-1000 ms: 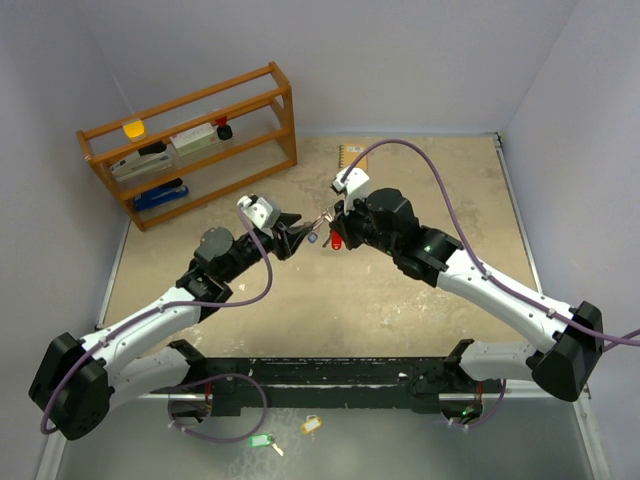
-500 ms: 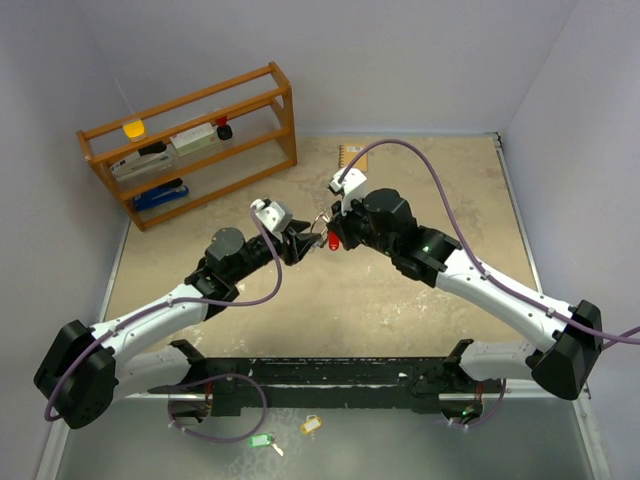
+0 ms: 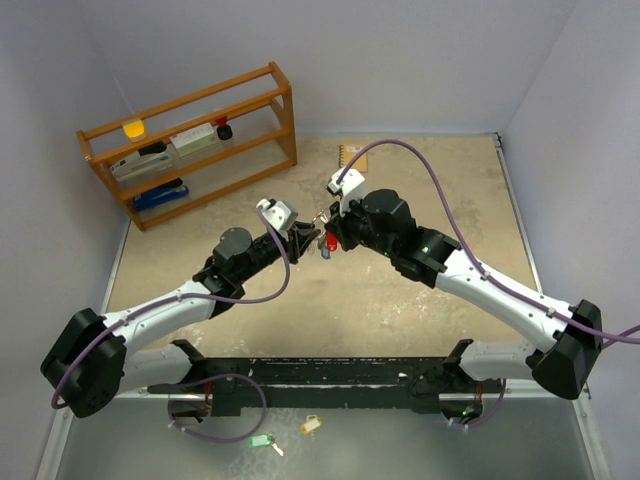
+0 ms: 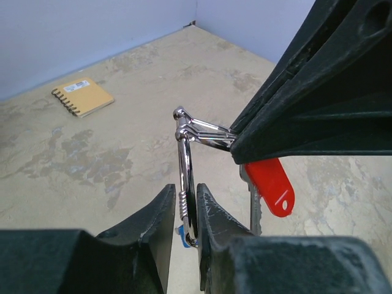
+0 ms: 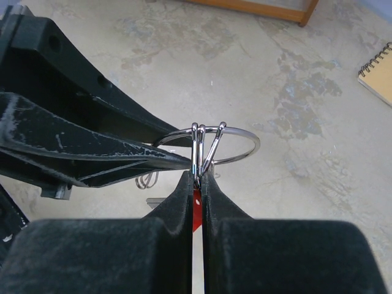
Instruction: Remove the keys from the keyring
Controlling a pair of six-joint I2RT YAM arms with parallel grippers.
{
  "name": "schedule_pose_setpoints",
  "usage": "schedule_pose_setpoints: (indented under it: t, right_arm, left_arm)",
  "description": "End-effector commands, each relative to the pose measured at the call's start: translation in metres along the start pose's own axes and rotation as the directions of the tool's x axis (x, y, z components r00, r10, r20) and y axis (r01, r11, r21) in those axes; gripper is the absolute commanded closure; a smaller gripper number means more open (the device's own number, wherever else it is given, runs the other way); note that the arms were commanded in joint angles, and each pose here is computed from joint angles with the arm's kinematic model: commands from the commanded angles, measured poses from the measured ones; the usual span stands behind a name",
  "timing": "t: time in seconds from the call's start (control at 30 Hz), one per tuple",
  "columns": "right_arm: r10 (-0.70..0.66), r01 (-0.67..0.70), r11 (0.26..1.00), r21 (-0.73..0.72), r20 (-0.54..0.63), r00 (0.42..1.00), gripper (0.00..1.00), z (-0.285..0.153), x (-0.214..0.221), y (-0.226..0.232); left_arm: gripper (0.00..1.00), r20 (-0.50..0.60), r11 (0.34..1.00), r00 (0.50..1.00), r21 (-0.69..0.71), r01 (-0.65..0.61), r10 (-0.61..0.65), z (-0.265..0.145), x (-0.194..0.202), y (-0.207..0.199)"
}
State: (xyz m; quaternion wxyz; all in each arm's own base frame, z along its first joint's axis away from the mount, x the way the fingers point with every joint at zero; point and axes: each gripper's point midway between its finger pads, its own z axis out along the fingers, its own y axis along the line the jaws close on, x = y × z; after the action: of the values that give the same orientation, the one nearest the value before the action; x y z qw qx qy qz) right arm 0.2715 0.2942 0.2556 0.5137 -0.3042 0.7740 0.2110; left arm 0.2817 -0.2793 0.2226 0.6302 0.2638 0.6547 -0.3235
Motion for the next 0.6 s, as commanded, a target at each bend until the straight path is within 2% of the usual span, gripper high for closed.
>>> schedule_pose_setpoints:
  t: [0.0,0.07,0.13,0.3,0.43,0.5,0.57]
  right_arm:
    - [0.0,0.002,1.0,-0.022,0.117,0.993,1.0,-0.007,-0.042,0.007]
    - [0.001,0.002,1.0,-0.024,0.118,0.993,1.0,-0.007,-0.043,0.007]
    - [-0.001,0.004,1.0,-0.022,0.114,0.993,1.0,-0.007,-0.042,0.007]
    - [-0.015,0.016,1.0,-0.006,0.108,0.994,1.0,-0.007,-0.038,0.005]
    - [-0.036,0.033,0.999,0.031,0.107,0.994,0.99,-0.006,-0.036,-0.002]
    - [-0.046,0.04,0.998,0.05,0.115,0.992,0.84,-0.006,-0.037,-0.006]
    - [-0.05,0.041,0.996,0.076,0.126,0.991,0.75,-0.006,-0.039,-0.01]
  left_arm:
    - [0.84,0.078,0.999,0.997,-0.03,-0.02,0.022,0.006,-0.017,0.004]
    - [0.89,0.089,0.999,0.996,-0.032,-0.02,0.022,0.007,-0.019,0.005]
    - [1.0,0.103,0.999,0.994,-0.042,-0.014,0.018,0.007,-0.022,0.006]
    - [1.0,0.138,0.99,0.99,-0.14,0.007,0.012,0.0,-0.04,0.021]
    - [1.0,0.078,0.978,0.994,-0.2,-0.059,0.076,-0.011,-0.05,0.03]
    - [1.0,0.03,0.969,0.991,-0.215,-0.12,0.13,-0.018,-0.056,0.033]
    - [1.0,0.004,0.954,0.983,-0.24,-0.177,0.183,-0.027,-0.068,0.037]
